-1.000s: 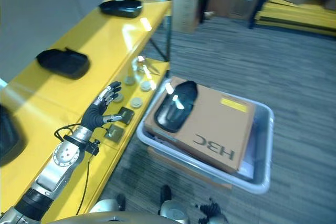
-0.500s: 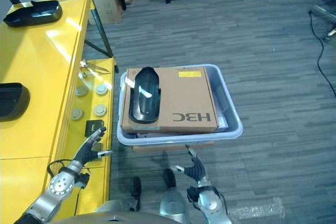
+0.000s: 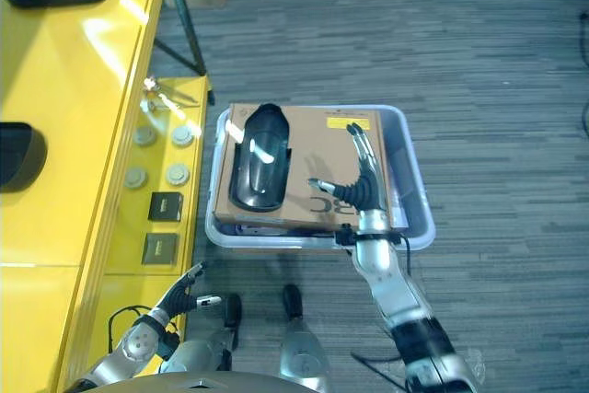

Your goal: Move parts from the plastic box to the shelf.

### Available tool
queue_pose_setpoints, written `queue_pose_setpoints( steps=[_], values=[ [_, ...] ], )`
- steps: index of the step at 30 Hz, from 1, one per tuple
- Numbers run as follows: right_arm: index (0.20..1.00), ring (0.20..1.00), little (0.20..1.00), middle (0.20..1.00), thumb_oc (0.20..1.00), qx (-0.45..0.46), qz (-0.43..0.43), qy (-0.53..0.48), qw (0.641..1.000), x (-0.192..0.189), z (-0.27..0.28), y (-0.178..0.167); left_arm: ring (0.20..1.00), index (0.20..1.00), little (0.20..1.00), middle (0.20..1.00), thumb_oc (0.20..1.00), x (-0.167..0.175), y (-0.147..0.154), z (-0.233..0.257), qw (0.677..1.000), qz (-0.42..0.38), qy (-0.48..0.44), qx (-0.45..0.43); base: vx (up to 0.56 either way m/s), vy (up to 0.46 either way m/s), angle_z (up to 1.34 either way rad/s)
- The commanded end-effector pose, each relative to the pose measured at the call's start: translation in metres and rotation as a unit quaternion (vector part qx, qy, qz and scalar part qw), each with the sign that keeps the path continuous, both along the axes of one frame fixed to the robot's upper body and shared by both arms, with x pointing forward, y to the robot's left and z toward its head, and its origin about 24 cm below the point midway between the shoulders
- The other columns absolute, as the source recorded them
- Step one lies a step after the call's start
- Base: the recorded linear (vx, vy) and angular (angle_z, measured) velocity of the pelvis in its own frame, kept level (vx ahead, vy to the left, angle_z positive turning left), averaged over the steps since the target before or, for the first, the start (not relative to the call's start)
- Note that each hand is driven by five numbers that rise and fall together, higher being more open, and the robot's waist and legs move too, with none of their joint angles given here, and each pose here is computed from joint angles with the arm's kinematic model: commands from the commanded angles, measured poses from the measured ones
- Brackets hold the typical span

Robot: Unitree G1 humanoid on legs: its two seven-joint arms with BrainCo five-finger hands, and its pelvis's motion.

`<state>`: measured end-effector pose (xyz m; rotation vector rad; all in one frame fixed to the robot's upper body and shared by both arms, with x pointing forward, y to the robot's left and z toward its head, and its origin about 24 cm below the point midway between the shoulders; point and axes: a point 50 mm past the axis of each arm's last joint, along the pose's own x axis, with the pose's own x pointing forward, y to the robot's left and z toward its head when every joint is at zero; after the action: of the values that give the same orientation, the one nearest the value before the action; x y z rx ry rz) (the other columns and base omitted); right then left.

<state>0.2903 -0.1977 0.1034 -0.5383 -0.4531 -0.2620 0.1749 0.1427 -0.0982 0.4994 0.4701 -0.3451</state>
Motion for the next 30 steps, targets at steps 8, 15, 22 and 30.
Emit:
queue_pose_setpoints(
  steps=[8,15,22,30],
  values=[
    [1.000,1.000,1.000,1.000,1.000,0.054,-0.106,-0.046,0.992,0.033,0.021,-0.007,1.000,1.000,1.000,1.000,1.000,0.003,0.029,-0.020,0.992,0.074,0.024,0.103,-0.03,-0.018,0.27],
    [1.000,1.000,1.000,1.000,1.000,0.043,-0.154,-0.028,0.987,0.043,0.015,-0.014,1.000,1.000,1.000,1.000,1.000,0.000,0.052,-0.026,0.978,0.164,0.047,0.120,0.00,0.013,0.09],
    [1.000,1.000,1.000,1.000,1.000,0.031,-0.163,0.083,0.983,0.050,-0.024,-0.015,1.000,1.000,1.000,1.000,1.000,-0.005,0.061,-0.032,0.965,0.223,0.076,0.112,0.01,0.014,0.05],
    [0.200,0.200,0.200,0.200,0.200,0.062,-0.136,0.227,0.962,0.052,-0.072,-0.008,1.000,1.000,1.000,1.000,1.000,0.005,0.052,-0.026,0.975,0.193,0.058,0.093,0.02,-0.013,0.02]
  ],
)
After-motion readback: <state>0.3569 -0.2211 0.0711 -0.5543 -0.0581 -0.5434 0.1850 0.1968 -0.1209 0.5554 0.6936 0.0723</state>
